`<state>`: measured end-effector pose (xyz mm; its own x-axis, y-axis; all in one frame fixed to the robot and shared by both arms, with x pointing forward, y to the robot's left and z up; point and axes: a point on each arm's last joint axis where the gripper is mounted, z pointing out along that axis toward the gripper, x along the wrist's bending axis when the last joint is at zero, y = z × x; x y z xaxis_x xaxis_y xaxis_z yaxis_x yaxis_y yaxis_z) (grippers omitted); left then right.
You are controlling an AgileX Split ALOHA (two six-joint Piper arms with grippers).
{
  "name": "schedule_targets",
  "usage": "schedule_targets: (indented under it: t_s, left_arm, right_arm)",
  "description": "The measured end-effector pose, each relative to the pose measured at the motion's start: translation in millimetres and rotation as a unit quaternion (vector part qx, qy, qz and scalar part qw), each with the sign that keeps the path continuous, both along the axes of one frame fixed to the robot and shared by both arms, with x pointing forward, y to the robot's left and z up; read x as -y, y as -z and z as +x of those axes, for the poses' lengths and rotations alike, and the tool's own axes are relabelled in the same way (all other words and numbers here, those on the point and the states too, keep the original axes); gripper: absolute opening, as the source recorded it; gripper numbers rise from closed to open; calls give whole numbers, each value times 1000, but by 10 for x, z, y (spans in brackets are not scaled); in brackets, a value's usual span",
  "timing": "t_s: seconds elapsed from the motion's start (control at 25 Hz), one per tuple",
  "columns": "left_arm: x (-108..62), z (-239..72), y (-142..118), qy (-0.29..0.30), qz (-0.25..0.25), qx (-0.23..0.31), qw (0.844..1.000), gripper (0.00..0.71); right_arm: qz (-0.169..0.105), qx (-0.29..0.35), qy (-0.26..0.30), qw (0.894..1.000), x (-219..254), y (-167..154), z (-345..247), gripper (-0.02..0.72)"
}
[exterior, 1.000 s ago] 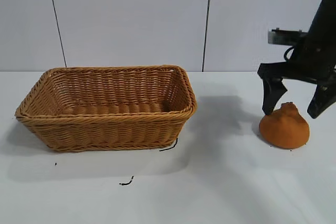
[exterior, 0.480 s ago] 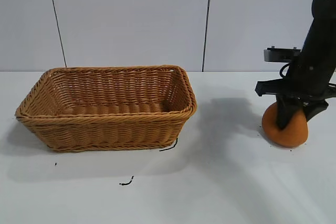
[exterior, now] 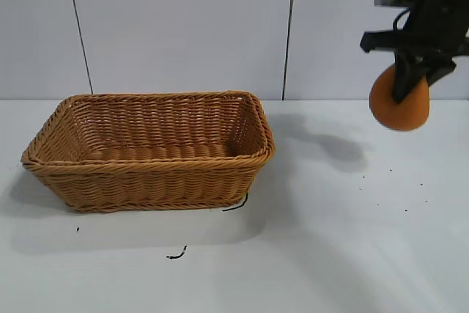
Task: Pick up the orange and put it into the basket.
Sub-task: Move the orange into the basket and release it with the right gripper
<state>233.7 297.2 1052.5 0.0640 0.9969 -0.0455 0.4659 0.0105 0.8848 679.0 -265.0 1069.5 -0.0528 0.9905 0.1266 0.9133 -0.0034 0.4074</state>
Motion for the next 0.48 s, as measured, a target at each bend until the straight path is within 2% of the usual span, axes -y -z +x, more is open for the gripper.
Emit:
schedule_targets:
  t_s: [0.2, 0.48]
  left_arm:
    - [0, 0, 0, 0, 0, 0, 1000, 639]
    - [0, 0, 0, 0, 0, 0, 1000, 639]
  right_arm:
    - [3, 9, -39, 999, -367, -71, -32, 66]
    - [9, 23, -144, 989, -1297, -82, -262, 66]
